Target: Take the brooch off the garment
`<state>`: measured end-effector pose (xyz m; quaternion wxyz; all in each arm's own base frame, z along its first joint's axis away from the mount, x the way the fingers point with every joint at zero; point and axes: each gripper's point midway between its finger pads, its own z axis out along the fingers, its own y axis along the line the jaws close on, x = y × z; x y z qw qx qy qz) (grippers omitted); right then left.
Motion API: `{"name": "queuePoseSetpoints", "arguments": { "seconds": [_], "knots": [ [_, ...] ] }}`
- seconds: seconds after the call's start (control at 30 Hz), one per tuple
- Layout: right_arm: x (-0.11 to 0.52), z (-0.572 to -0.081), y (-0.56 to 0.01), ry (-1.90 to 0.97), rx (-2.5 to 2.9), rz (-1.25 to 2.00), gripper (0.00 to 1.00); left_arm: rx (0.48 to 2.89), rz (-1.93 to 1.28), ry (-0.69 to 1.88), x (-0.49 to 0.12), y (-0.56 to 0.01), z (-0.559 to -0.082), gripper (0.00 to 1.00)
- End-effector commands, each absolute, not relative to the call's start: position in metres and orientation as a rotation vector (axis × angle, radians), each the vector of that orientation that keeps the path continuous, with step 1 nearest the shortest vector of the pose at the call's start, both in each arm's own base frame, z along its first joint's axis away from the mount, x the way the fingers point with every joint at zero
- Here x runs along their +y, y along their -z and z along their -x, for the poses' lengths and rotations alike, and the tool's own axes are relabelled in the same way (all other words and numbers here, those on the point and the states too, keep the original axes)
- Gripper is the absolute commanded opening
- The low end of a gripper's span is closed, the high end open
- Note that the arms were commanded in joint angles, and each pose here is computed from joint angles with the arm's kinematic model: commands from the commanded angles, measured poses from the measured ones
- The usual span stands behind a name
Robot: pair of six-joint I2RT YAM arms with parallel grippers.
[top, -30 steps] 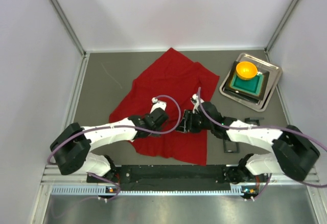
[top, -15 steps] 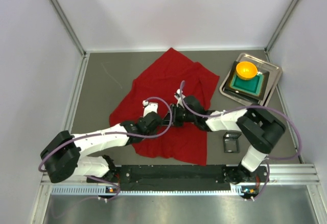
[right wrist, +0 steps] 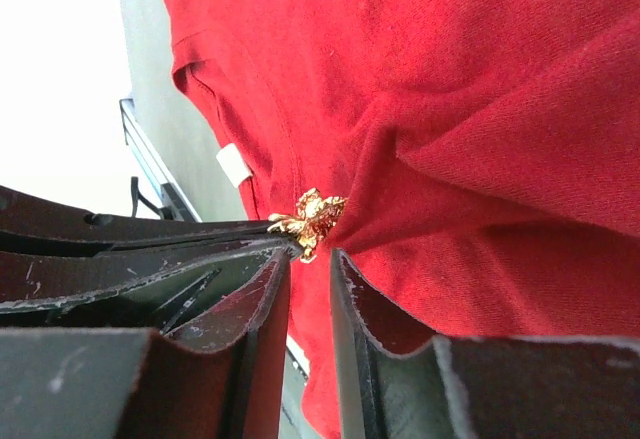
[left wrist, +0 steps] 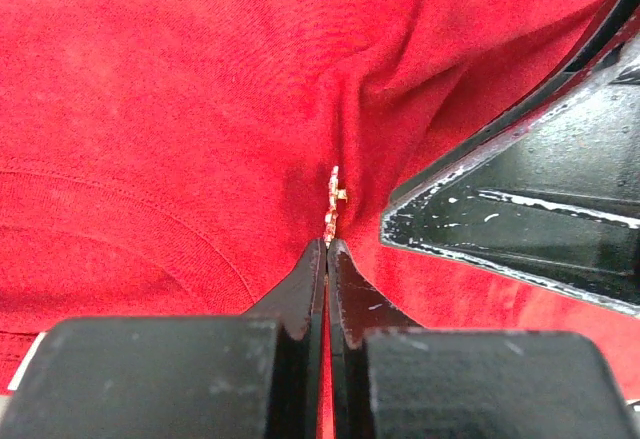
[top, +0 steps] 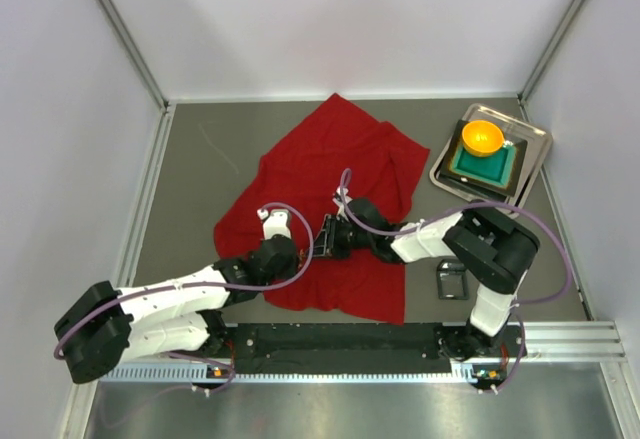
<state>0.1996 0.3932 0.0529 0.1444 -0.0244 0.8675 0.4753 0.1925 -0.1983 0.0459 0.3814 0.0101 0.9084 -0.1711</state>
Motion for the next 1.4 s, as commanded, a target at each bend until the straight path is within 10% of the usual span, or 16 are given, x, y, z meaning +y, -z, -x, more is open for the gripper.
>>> {"name": "queuePoseSetpoints", "arguments": {
  "seconds": [0.0,0.57,1.2,1.37],
  "knots": [
    [0.401,-0.207,-0.05,-1.351,2.481,0.014,0.23,2.277,0.055,0.533,-0.212,-0.053,-0.198,0.0],
    [0.409,-0.194,-0.041,-1.317,2.511,0.13,0.15,2.402,0.343,0.662,-0.21,-0.064,-0.184,0.74],
    [0.415,-0.204,-0.066,-1.313,2.413,0.16,0.15,2.493,0.245,0.451,-0.201,-0.059,-0.212,0.46],
    [0.431,-0.207,-0.07,-1.361,2.414,0.211,0.18,2.425,0.314,0.481,-0.19,-0.073,-0.209,0.53]
  ]
}}
